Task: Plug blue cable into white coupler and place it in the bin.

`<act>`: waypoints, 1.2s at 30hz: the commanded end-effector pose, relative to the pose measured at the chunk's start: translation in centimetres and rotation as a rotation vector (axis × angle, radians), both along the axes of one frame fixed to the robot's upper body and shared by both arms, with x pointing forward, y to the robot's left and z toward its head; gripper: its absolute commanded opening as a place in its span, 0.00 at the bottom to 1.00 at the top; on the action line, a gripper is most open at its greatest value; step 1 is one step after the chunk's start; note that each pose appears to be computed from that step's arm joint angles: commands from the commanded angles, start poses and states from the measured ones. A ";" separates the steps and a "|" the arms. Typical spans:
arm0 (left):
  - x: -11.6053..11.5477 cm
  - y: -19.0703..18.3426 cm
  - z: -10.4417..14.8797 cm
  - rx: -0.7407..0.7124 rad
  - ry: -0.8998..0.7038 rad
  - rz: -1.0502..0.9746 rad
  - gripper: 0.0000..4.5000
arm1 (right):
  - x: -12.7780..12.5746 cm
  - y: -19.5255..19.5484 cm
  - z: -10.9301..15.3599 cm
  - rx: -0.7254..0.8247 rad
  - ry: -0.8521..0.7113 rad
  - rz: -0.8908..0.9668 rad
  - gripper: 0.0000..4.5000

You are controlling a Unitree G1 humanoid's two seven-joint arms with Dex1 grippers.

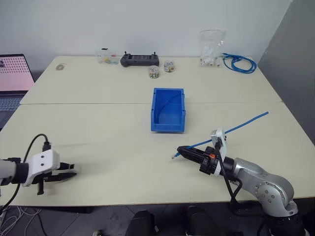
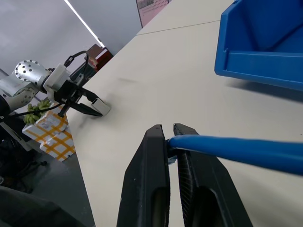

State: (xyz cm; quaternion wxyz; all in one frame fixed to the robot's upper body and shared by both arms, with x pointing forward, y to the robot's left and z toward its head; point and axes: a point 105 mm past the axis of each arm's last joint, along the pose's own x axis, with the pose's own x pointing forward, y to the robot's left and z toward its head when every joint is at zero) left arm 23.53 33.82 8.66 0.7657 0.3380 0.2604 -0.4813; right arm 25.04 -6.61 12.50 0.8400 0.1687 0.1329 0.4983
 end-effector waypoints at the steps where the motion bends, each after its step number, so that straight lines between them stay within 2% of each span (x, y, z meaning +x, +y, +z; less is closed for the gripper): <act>1: 1.4 -3.9 1.0 -0.055 -0.034 -0.116 0.17 | 0.1 -0.2 1.2 0.016 -0.057 0.003 0.00; 4: 3.2 -8.3 1.4 -0.074 -0.084 -0.227 0.17 | 0.4 -0.3 1.5 0.012 -0.072 -0.002 0.00; 9: 5.1 -13.4 0.8 -0.048 -0.119 -0.313 0.17 | 0.7 -0.4 1.5 -0.018 -0.101 0.006 0.00; 14: 5.4 -17.4 0.8 -0.093 -0.078 -0.343 0.17 | 0.7 -0.3 1.5 -0.057 -0.145 0.018 0.00; 22: 4.9 -19.3 0.6 -0.054 0.042 -0.407 0.17 | 0.3 0.0 1.4 -0.145 -0.247 0.072 0.00; 29: 5.4 -19.8 -0.4 0.014 0.060 -0.437 0.17 | 0.3 1.3 1.7 -0.214 -0.363 0.204 0.00; 36: 5.9 -20.1 -0.4 0.023 0.046 -0.428 0.16 | 1.1 1.8 2.2 -0.220 -0.407 0.239 0.00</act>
